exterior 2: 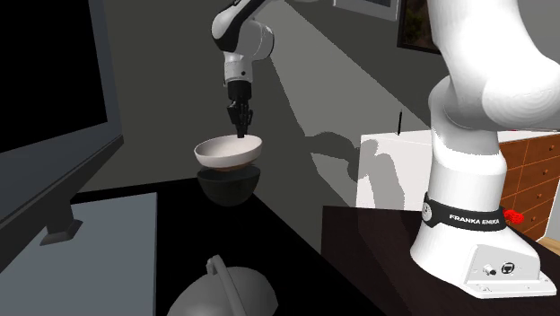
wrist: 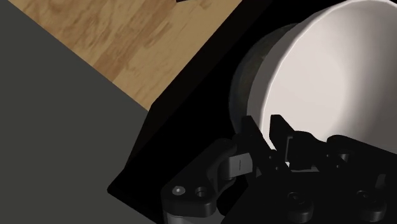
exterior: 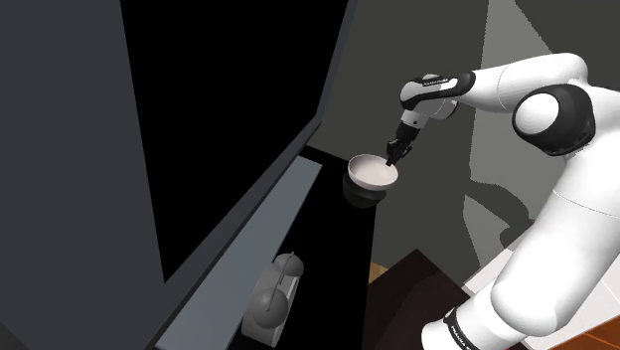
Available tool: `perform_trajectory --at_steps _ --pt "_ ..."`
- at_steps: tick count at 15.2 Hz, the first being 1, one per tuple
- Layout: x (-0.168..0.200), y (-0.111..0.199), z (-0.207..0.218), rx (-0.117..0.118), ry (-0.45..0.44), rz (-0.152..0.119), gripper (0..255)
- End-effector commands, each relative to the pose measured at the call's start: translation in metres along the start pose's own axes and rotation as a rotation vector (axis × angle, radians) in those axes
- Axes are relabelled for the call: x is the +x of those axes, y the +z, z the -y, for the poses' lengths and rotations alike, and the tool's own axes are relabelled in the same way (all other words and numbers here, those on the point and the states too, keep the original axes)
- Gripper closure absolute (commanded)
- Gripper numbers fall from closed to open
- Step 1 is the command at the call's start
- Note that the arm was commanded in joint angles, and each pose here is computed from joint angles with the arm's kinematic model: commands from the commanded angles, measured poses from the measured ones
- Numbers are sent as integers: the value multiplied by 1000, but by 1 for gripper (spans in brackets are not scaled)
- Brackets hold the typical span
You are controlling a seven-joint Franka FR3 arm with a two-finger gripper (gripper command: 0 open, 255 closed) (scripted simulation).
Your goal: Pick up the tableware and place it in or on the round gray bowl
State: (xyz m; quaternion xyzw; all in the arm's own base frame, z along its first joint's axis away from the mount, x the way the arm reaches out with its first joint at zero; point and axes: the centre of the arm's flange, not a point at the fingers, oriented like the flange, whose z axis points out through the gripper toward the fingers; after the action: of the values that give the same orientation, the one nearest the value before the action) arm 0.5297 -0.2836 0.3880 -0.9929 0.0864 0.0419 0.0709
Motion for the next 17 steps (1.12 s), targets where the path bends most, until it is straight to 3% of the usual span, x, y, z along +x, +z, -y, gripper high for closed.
perform_trajectory --at_steps 1,6,13,14,17 --pt "2 10 -2 0 0 -1 255" --pt "4 36 -5 0 0 -1 255" --pt "4 36 -5 0 0 -1 255" --pt "5 36 -5 0 0 -1 0" --pt "4 36 -5 0 0 -1 0"
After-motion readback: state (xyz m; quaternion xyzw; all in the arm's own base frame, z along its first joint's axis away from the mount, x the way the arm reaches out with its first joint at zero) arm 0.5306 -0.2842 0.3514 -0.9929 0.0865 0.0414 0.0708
